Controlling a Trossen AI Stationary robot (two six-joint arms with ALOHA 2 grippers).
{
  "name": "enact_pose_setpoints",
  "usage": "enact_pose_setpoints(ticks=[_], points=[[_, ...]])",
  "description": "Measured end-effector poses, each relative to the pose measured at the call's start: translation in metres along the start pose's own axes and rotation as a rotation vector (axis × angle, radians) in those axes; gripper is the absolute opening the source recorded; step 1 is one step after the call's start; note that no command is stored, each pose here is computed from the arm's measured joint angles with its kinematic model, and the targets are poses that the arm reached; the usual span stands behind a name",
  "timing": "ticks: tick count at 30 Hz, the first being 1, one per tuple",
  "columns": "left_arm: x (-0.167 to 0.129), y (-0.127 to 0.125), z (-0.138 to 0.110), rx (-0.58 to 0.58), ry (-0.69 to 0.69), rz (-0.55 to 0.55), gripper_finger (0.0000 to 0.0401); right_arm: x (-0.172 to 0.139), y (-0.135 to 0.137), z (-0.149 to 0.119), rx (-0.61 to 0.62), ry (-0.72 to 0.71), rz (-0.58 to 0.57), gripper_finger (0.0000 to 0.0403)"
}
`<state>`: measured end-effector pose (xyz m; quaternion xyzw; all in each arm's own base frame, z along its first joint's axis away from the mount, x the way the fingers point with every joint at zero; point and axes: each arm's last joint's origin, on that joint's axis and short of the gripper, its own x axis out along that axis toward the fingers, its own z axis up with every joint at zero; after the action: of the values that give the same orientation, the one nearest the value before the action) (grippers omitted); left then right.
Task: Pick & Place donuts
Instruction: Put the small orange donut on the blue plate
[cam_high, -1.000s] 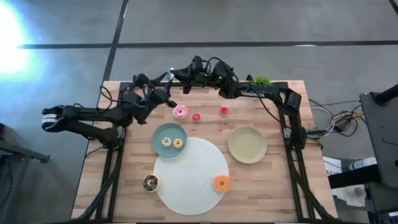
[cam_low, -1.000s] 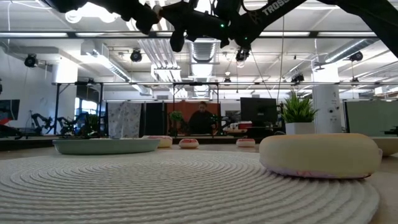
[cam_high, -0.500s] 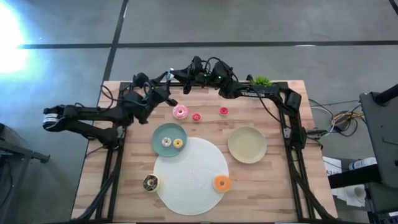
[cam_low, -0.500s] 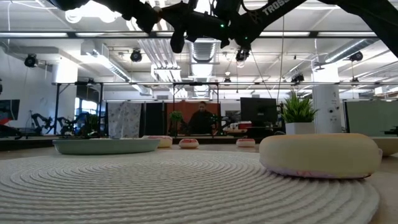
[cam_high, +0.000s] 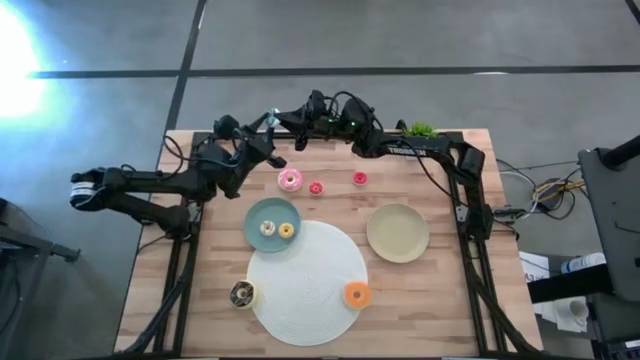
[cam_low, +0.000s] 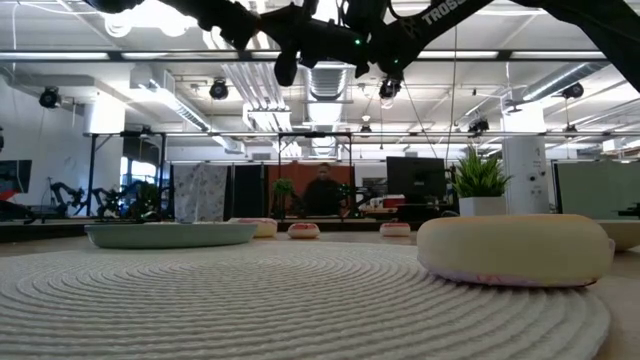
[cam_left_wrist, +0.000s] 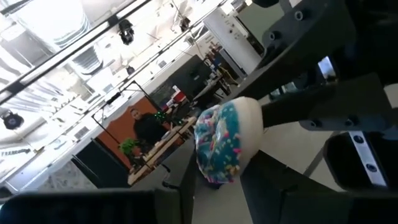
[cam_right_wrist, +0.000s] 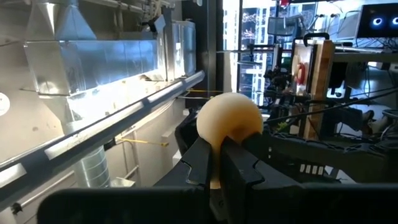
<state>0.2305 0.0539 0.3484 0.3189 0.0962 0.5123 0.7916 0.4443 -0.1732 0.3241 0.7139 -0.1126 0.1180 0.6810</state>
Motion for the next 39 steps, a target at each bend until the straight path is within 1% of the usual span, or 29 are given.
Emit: enact_pose_setpoints(ticks=[5, 10, 13, 17, 23, 27, 31, 33, 35, 37, 38, 39], points=[[0.001, -0.004, -0.001, 0.001, 0.004, -0.009, 0.0092, 0.000, -0.003, 0.000, 0.003, -0.002, -0.026, 0.0014], [0.001, -0.008, -0.003, 0.076, 0.023, -0.037, 0.0089, -0.001, -0.005, 0.002, 0.011, -0.013, -0.050, 0.0041], [0.000, -0.008, -0.003, 0.090, 0.025, -0.049, 0.0068, -0.002, -0.005, 0.005, 0.007, -0.019, -0.051, 0.0062], [-0.001, -0.010, -0.003, 0.103, 0.037, -0.054, 0.0016, -0.003, -0.004, 0.008, -0.010, -0.025, -0.050, 0.0090], [-0.001, -0.011, -0.006, 0.131, 0.075, -0.045, 0.0003, -0.005, -0.004, 0.014, -0.062, -0.018, -0.055, 0.0128], [-0.005, -0.010, -0.009, 0.185, 0.113, -0.055, 0.0002, -0.009, -0.004, 0.020, -0.105, 0.035, -0.069, 0.0151], [-0.011, -0.008, -0.011, 0.199, 0.141, -0.075, 0.0001, -0.012, -0.002, 0.025, -0.149, 0.115, -0.075, 0.0172], [-0.015, -0.006, -0.013, 0.209, 0.155, -0.094, 0.0001, -0.014, -0.002, 0.027, -0.188, 0.169, -0.079, 0.0181], [-0.024, -0.005, -0.016, 0.252, 0.178, -0.132, 0.0001, -0.017, -0.002, 0.030, -0.222, 0.212, -0.116, 0.0188], [-0.036, -0.003, -0.022, 0.284, 0.199, -0.203, 0.0001, -0.021, -0.001, 0.031, -0.257, 0.220, -0.184, 0.0191], [-0.043, -0.003, -0.026, 0.279, 0.210, -0.246, 0.0001, -0.023, -0.001, 0.031, -0.291, 0.223, -0.229, 0.0191], [-0.050, -0.003, -0.029, 0.245, 0.218, -0.292, 0.0001, -0.027, 0.002, 0.030, -0.329, 0.224, -0.283, 0.0191]])
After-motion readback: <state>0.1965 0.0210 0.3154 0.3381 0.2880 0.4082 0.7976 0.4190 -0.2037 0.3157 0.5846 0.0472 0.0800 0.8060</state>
